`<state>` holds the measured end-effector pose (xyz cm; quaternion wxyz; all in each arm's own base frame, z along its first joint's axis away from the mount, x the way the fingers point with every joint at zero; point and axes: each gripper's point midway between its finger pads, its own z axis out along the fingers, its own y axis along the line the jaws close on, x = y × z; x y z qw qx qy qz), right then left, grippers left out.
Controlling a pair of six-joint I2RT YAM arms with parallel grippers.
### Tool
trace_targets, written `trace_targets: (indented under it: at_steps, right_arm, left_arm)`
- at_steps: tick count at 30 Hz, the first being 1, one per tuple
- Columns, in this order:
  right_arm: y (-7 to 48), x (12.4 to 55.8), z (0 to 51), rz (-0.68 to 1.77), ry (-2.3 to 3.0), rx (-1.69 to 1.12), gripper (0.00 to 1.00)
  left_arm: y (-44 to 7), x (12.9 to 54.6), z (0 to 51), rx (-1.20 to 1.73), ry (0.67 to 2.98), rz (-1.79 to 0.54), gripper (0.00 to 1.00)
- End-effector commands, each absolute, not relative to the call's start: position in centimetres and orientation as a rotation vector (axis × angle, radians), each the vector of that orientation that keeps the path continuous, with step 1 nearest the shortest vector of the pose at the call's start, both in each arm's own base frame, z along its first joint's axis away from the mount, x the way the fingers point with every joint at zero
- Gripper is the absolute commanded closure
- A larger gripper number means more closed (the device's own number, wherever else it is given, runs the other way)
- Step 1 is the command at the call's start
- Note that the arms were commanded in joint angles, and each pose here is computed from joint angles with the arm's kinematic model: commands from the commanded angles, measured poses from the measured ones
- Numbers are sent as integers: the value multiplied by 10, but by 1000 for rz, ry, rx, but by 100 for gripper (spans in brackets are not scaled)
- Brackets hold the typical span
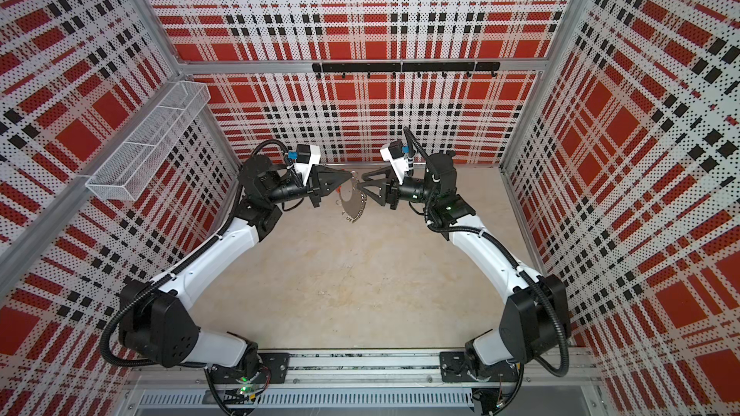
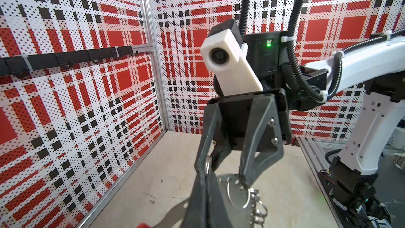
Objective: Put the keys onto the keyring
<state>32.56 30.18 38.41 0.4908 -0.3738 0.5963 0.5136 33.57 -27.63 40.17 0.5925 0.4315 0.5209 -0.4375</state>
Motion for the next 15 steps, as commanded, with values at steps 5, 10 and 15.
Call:
trace_targets:
  at_steps: [5, 10, 15]
  right_arm:
    - [320, 309, 399, 1314, 1364, -972, 68]
    - [328, 302, 403, 1319, 1348, -983, 68]
    - [331, 300, 403, 1325, 1348, -986, 68]
  left_arm:
    - [-278, 331, 425, 1005, 1137, -1009, 100]
    - [-279, 331, 426, 997, 1136, -1007, 100]
    - [-281, 332, 425, 993, 1138, -1007, 100]
